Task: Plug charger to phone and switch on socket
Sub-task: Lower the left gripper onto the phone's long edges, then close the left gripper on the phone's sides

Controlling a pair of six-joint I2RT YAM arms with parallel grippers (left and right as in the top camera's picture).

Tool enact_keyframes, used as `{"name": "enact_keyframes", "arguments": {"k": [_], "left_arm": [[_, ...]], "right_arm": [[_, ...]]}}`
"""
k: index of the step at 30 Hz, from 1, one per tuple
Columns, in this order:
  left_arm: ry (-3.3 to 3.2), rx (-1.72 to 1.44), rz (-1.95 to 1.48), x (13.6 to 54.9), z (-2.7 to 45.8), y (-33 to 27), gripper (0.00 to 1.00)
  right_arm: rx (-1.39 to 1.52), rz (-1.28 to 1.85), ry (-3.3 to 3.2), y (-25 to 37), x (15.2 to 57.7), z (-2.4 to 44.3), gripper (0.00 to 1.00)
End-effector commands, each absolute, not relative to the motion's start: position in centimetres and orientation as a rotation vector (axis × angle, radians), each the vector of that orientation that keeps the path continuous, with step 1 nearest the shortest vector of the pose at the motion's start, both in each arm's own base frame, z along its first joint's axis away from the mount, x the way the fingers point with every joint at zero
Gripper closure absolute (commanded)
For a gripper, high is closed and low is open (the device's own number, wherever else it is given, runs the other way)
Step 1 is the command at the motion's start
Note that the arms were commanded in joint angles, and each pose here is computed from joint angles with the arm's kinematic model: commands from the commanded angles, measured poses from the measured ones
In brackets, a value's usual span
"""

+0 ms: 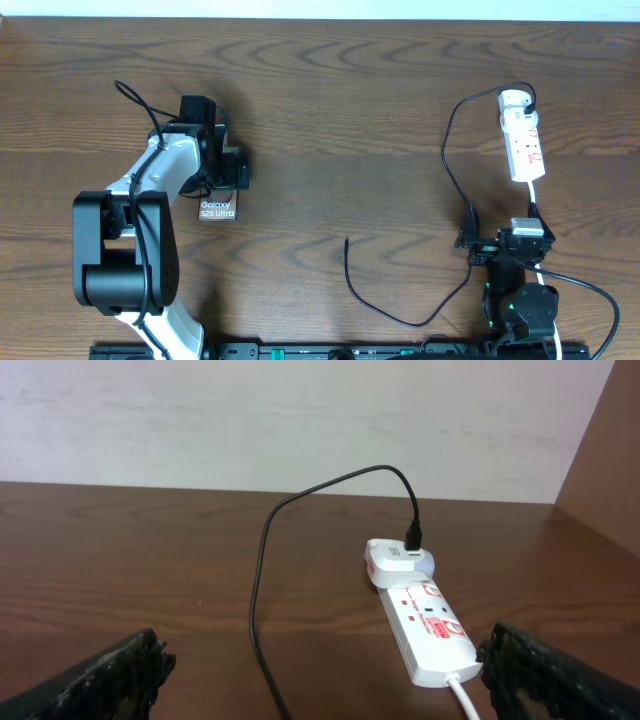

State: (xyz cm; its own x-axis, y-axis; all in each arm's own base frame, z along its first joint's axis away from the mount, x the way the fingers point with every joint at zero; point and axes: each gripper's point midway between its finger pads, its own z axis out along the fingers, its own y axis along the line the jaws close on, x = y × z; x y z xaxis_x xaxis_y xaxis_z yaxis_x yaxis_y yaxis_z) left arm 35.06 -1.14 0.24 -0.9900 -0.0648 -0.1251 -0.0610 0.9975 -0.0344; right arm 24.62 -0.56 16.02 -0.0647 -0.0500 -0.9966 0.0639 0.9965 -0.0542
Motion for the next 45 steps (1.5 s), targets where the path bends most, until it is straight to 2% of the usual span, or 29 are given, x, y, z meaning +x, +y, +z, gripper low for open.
{"name": "enact_keyframes", "arguments": {"k": [1,30,45], "left_arm": [[3.033,-0.091,-0.025,34.5,-0.3,-0.8,0.02],[3.052,-0.130,-0.025,33.7,-1.0,-0.9,0.02],[3.063,-0.043,-0.021,33.3,-1.2,-0.8,0.02]], "right_arm": [[-0.001,-0.102,1.634,-0.5,24.6,16.0,0.01],[-0.001,-0.102,1.634,-0.5,24.6,16.0,0.01],[-0.001,-0.102,1.634,-0.5,24.6,16.0,0.01]]}}
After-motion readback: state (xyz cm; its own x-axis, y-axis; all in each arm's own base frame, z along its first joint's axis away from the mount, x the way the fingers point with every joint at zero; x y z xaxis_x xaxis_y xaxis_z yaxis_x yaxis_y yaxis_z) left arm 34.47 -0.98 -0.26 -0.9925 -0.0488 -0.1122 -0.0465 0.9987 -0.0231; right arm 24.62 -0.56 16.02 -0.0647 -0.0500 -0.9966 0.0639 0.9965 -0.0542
